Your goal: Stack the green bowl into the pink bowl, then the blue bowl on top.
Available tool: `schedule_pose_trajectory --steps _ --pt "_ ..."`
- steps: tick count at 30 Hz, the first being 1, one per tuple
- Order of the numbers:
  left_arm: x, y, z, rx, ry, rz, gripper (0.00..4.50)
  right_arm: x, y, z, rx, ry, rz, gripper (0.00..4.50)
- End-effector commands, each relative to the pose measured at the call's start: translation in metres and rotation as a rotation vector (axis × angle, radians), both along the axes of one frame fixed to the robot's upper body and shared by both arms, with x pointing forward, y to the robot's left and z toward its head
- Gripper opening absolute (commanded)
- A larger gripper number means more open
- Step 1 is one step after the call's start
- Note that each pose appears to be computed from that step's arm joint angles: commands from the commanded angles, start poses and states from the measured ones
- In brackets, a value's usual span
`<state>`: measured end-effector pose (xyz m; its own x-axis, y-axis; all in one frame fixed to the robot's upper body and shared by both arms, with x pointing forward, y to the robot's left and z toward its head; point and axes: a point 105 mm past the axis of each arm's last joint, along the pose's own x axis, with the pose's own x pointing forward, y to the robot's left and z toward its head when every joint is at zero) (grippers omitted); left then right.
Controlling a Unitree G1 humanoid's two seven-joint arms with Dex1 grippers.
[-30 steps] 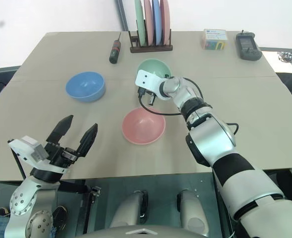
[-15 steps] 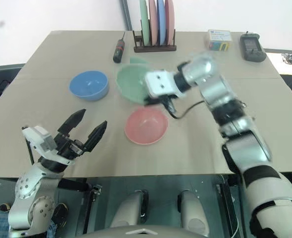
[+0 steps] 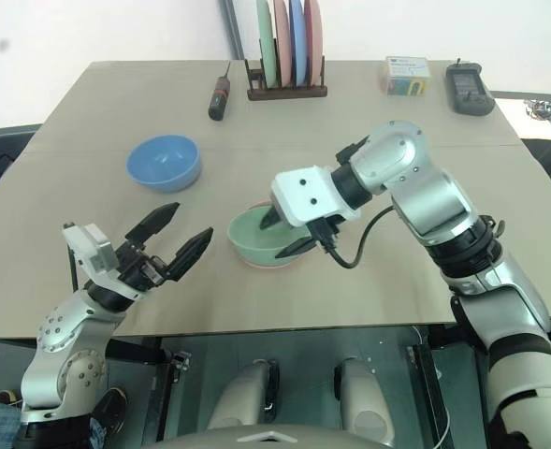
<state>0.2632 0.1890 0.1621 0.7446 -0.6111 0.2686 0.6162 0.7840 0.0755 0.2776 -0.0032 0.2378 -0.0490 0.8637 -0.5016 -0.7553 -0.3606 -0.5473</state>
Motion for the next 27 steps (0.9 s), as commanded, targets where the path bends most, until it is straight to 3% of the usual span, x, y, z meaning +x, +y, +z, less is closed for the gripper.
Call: schedule_pose_trajectory --steps 1,7,12,15,20,27 --pt "0.01 0.004 0.005 0.047 0.0 0.038 4.5 0.01 -0.014 0.033 0.23 0.029 -0.131 3.45" --pt "0.043 0.015 0.016 0.153 0.047 0.103 4.5 0.016 -0.072 0.031 0.438 0.192 -0.356 3.45" --pt "0.074 0.019 0.02 0.329 0.067 0.118 4.5 0.008 -0.108 0.027 0.547 0.217 -0.473 3.45" --pt "0.105 0.026 0.025 0.421 0.097 0.125 4.5 -0.005 -0.129 0.029 0.633 0.224 -0.513 3.45" --pt "0.139 0.028 0.024 0.588 0.143 0.111 4.5 -0.021 -0.131 0.041 0.704 0.207 -0.505 3.45" --pt "0.156 0.023 0.012 0.718 0.214 0.052 4.5 -0.022 -0.133 0.041 0.694 0.19 -0.547 3.45"
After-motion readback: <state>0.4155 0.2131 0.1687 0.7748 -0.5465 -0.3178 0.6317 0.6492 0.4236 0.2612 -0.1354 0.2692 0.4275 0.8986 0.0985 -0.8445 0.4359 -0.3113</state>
